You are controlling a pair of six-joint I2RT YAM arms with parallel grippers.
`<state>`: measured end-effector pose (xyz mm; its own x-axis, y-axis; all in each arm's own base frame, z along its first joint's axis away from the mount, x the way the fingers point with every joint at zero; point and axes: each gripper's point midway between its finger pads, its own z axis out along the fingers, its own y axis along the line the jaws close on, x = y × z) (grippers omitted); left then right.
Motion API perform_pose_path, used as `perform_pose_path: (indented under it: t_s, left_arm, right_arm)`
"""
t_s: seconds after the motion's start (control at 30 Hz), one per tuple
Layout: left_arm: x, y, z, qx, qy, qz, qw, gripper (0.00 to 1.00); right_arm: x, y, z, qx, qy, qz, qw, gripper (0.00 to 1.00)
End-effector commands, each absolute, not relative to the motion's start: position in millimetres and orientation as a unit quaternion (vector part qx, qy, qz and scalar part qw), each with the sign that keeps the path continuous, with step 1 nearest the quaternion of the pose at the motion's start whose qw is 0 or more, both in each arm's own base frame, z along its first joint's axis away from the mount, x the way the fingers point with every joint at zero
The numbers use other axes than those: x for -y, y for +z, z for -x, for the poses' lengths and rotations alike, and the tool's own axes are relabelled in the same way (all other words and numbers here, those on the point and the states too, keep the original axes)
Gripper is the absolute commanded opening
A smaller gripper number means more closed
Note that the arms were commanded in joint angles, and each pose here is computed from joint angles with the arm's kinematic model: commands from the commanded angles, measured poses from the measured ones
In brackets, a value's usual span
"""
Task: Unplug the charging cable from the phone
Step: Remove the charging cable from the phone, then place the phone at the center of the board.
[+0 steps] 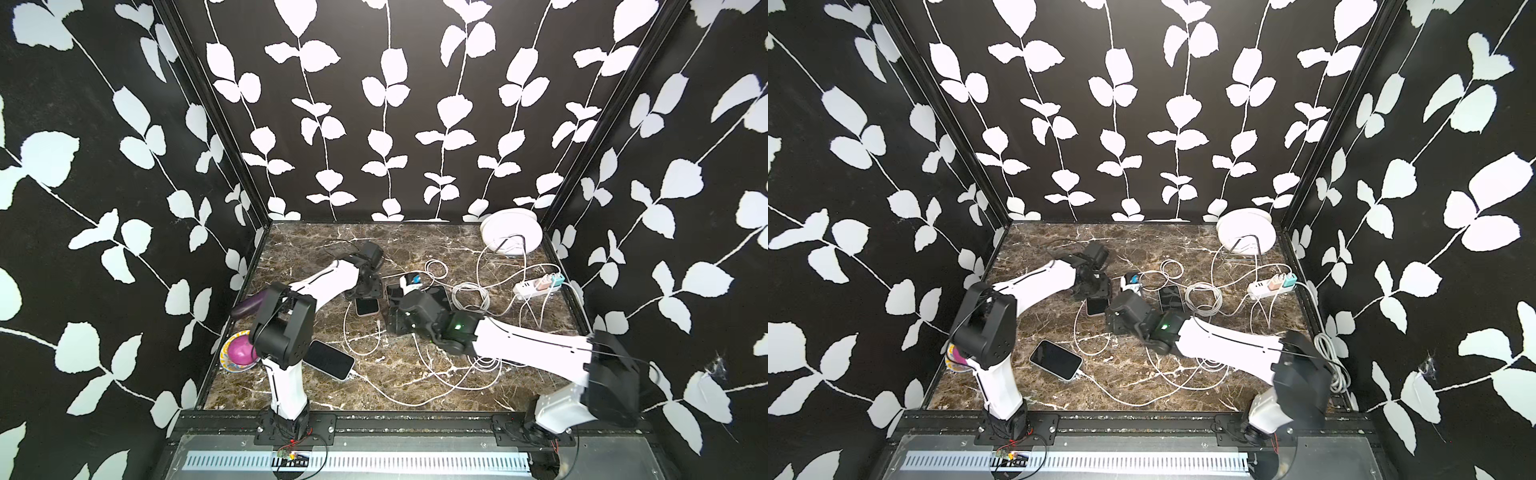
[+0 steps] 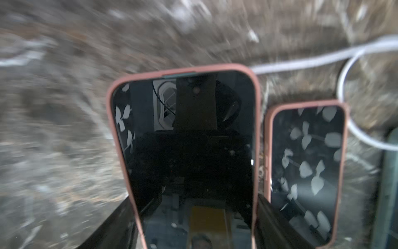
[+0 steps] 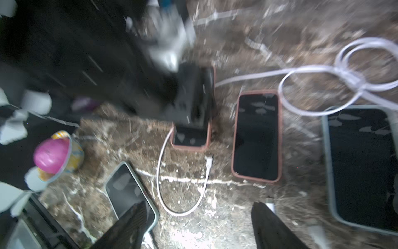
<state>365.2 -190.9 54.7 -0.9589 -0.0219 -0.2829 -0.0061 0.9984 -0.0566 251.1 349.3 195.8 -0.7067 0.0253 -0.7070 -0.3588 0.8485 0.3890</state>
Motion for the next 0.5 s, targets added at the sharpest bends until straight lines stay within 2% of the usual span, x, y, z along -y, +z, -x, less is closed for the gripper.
perform_pose_path:
  t_s: [0.0, 0.47]
  left_arm:
    - [201.4, 53.1, -373.8, -0.989, -0.033, -0.004, 0.147, 0.0]
    - [199.5, 23.6, -364.0, -0.995, -0.022, -0.027, 0.096, 0.0]
  right_arm:
    - [-315.1, 191.2, -253.5, -0.899, 0.219, 0.079, 0.371, 0.79]
    - [-298.5, 195.9, -249.8, -0.899, 0.221, 0.065, 0.372, 0.76]
